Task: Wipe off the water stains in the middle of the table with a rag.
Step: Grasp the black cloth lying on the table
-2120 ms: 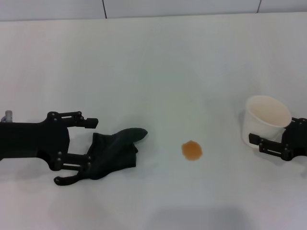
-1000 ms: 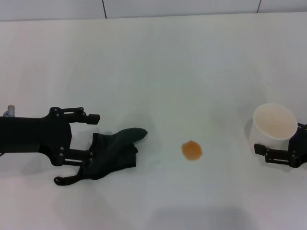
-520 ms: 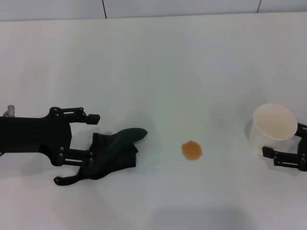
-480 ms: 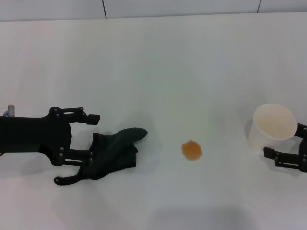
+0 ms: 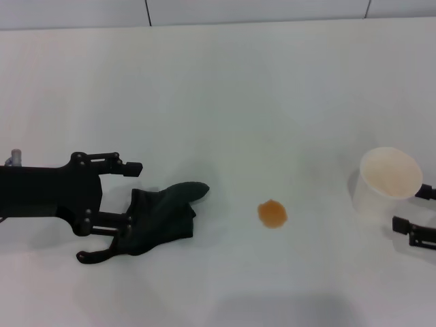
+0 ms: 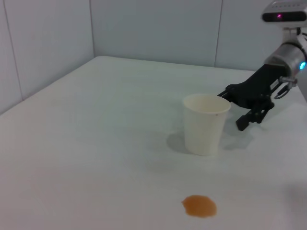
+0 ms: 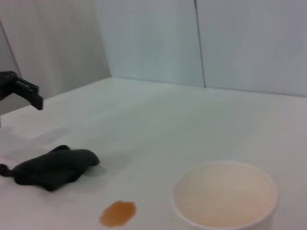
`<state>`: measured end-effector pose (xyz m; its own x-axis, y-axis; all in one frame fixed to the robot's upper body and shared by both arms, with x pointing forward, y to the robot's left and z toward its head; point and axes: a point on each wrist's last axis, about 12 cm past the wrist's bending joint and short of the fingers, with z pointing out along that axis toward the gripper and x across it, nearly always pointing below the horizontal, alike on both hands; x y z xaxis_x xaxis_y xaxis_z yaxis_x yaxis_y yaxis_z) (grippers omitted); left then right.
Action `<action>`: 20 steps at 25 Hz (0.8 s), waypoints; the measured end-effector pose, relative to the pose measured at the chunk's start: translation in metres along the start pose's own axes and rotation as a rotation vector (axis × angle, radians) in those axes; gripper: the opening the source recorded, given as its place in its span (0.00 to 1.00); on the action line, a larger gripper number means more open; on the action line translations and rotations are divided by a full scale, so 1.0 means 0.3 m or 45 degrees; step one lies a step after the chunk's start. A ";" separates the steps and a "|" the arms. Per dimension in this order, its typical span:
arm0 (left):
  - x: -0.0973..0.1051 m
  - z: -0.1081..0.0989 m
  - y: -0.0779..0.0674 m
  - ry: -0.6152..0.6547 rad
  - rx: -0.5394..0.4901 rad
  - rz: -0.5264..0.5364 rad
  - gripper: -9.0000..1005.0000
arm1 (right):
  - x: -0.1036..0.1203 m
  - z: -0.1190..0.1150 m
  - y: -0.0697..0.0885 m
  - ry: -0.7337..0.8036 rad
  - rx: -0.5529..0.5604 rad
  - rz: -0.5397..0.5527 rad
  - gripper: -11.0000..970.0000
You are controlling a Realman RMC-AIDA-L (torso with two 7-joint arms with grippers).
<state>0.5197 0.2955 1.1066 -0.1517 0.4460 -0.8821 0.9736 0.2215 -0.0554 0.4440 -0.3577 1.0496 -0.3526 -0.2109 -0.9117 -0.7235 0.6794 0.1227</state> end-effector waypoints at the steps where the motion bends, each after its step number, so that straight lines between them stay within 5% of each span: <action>1: 0.001 -0.001 -0.001 0.000 -0.001 -0.001 0.82 | -0.001 -0.007 0.006 -0.003 -0.004 -0.006 0.89; 11: 0.000 -0.001 0.001 -0.001 -0.003 0.001 0.82 | -0.015 -0.113 0.056 -0.026 -0.009 -0.030 0.88; 20: -0.001 -0.002 0.009 -0.003 -0.028 0.006 0.82 | -0.143 -0.234 0.053 -0.257 -0.041 -0.147 0.88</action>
<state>0.5223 0.2964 1.1070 -0.1466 0.4452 -0.8834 0.9703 0.2384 -0.0408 0.4060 -0.3873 1.1184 -0.1427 -0.1391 -0.9799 -0.7721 0.6351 0.0223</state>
